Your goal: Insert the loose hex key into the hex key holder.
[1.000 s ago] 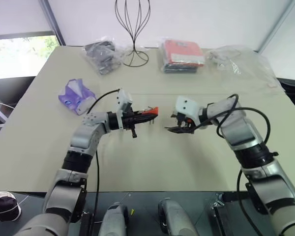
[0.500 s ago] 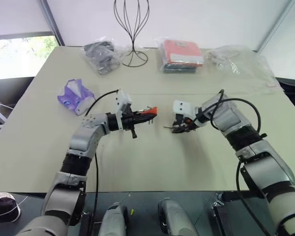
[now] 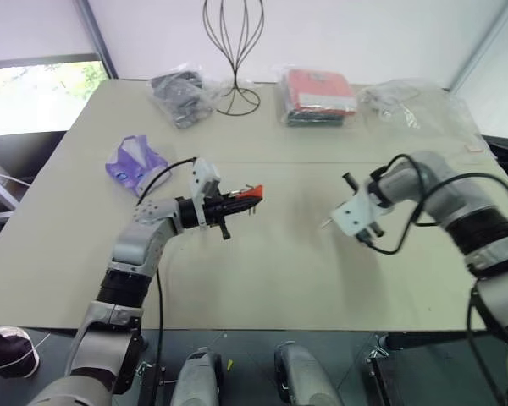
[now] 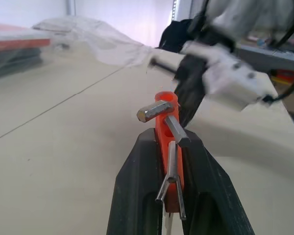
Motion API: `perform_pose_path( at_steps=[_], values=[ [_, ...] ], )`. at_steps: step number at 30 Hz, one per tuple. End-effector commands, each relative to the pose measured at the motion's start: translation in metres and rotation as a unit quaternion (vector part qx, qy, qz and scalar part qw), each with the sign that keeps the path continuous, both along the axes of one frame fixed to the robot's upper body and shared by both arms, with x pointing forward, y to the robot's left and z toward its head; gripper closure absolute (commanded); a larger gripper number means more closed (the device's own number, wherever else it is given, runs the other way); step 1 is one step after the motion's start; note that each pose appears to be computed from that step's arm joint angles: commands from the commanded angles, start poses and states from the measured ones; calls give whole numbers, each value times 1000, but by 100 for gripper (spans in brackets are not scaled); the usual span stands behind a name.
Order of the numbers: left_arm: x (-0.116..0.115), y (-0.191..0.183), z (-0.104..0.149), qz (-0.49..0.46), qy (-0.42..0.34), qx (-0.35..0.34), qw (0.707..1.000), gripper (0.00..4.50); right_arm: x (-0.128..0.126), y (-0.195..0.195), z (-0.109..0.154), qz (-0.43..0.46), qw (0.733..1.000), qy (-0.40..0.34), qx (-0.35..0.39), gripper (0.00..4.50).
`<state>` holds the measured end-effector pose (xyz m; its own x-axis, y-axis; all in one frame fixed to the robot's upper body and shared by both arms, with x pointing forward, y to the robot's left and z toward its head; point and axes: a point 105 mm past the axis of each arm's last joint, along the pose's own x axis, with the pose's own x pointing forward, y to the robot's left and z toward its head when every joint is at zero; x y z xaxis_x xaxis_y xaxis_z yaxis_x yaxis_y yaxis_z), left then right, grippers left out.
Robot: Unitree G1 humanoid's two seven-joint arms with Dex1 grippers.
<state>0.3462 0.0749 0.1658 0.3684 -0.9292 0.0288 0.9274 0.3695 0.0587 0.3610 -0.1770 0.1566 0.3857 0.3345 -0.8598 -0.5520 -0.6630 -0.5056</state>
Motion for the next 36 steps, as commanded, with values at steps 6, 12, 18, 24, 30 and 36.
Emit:
perform_pose_path(
  at_steps=[6, 12, 18, 24, 30, 36],
  values=[
    [-5, -16, 14, -26, -24, -21, 999, 450, -28, -20, -13, 194, 978, -18, -81, 445],
    [-5, -15, 14, -24, -23, -23, 999, 450, -16, -34, -19, 167, 980, -32, -99, 257],
    [-8, -15, 11, -21, -18, -24, 999, 450, 2, -35, 26, 99, 989, -99, -45, 57],
    [-7, -17, 10, -18, -15, -28, 999, 450, -8, -38, 93, -167, 976, -32, 133, 57],
    [-5, -27, 12, -34, -14, -37, 999, 450, -28, -17, 103, -518, 712, 188, 435, 57],
    [1, -35, 13, -44, -15, -41, 998, 450, -22, -31, 72, -618, 545, 211, 526, 57]
  ],
)
